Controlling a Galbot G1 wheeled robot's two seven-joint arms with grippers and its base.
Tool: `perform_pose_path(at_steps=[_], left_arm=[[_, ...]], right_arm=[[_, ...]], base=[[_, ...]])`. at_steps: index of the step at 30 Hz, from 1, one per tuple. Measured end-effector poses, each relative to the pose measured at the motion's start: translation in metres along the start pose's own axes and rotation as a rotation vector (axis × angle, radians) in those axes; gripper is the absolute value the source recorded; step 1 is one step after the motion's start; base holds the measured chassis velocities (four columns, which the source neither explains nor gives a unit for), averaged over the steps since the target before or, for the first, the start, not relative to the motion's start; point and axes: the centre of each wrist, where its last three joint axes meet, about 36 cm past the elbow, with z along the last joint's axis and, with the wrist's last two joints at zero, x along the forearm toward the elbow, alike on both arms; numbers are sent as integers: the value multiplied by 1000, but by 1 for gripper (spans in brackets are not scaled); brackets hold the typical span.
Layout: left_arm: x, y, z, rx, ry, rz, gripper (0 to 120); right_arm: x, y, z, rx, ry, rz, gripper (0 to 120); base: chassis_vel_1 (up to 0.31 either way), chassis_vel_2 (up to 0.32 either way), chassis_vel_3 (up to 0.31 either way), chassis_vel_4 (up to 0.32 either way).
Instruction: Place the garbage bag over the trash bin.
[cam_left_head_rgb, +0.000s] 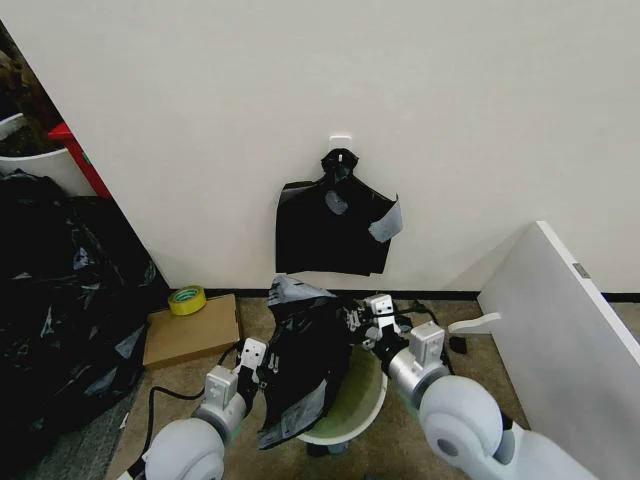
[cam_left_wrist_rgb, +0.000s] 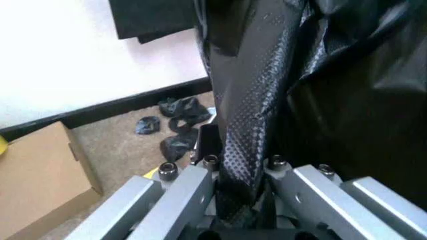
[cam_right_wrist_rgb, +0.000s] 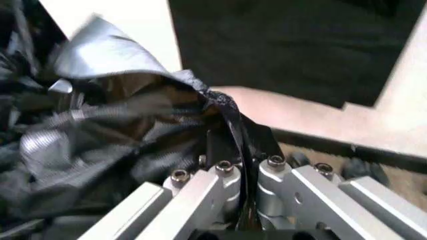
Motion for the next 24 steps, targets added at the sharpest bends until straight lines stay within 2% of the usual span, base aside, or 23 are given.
perform_pose_path(at_steps=[7, 15, 19, 24], left_arm=[[10, -4, 10, 25, -23, 10, 2], [7, -4, 9, 80, -43, -22, 2], [9, -6, 1, 145, -75, -1, 2], [15, -7, -1, 175, -90, 43, 2]], right_arm=[[13, -43, -2, 28, 99, 76, 0], [37, -64, -4, 49, 167, 75, 0], [38, -69, 0, 19, 190, 65, 0], [37, -80, 7, 0, 193, 44, 0]], base=[[0, 0, 0, 0], [0, 0, 0, 0], [0, 0, 0, 0], [0, 0, 0, 0]])
